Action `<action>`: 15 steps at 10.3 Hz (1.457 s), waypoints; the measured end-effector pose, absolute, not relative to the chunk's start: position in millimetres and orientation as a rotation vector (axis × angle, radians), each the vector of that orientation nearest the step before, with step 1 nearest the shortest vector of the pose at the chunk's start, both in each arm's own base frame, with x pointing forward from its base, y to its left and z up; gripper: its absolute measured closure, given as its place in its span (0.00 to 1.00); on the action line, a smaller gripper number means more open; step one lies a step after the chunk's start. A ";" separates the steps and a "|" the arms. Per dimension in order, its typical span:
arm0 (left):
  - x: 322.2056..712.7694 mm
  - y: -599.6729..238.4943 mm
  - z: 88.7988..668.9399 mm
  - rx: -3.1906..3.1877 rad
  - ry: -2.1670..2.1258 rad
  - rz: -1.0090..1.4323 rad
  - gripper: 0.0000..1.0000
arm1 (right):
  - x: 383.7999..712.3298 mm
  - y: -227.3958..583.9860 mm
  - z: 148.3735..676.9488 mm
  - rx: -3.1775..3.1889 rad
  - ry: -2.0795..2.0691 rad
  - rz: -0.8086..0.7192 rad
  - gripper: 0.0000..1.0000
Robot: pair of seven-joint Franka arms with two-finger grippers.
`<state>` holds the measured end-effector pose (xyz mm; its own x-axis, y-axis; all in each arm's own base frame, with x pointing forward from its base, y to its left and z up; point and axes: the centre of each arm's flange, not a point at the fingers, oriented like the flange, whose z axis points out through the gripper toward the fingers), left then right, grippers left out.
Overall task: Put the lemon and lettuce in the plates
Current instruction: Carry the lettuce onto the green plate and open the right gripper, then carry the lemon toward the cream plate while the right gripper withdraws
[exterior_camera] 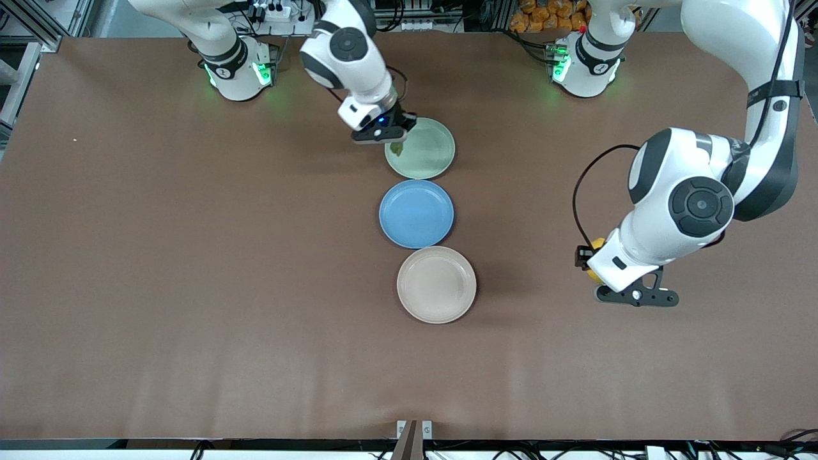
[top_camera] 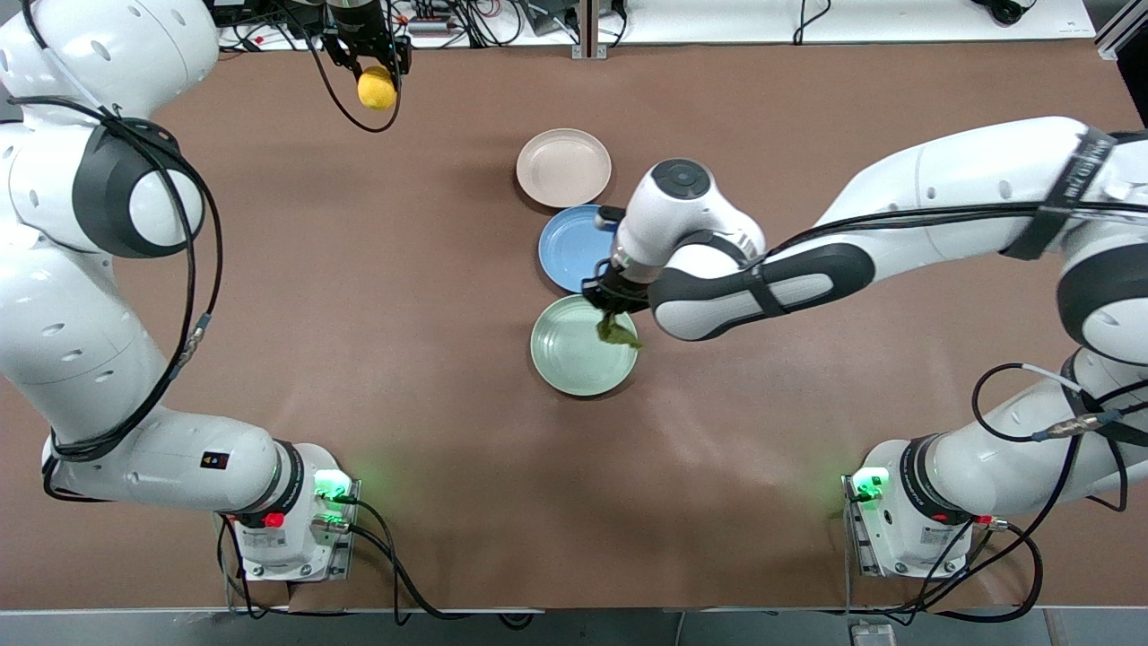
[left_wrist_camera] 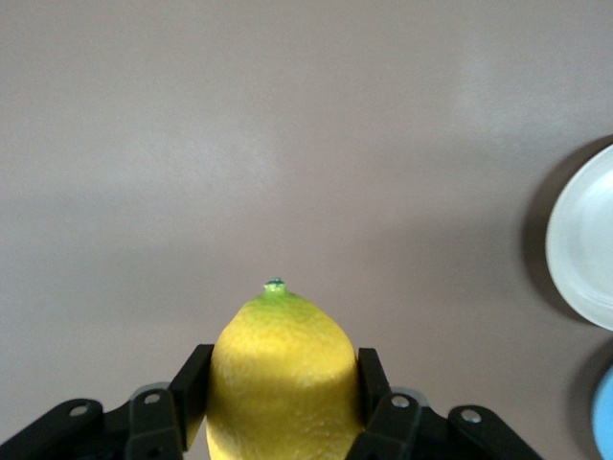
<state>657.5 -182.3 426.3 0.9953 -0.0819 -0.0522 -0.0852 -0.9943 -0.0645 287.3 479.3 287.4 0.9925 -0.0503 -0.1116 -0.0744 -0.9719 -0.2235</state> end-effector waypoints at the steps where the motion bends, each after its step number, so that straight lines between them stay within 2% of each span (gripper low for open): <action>1: 654.0 -184.1 430.8 -3.092 0.101 0.116 0.35 | 287.8 490.6 284.7 -2.888 0.115 0.190 0.96; 3: 647.4 -188.5 450.5 -3.137 0.076 0.179 0.35 | 289.9 504.7 275.1 -2.868 0.127 0.253 0.96; 5: 637.6 -202.6 474.4 -3.164 0.068 0.171 0.35 | 276.2 513.4 257.4 -2.875 0.102 0.317 0.96; 7: 619.4 -246.4 483.0 -3.176 -0.004 0.174 0.35 | 272.9 514.2 246.1 -2.885 0.102 0.343 0.95; 11: 583.1 -320.1 488.3 -3.192 -0.084 0.203 0.35 | 294.0 517.4 258.5 -2.914 0.124 0.359 0.46; 14: 542.7 -383.6 490.7 -3.183 -0.147 0.221 0.35 | 314.6 512.9 271.0 -2.942 0.157 0.370 0.01; 15: 529.8 -402.0 490.8 -3.180 -0.160 0.220 0.35 | 325.4 503.8 276.9 -2.967 0.179 0.378 0.00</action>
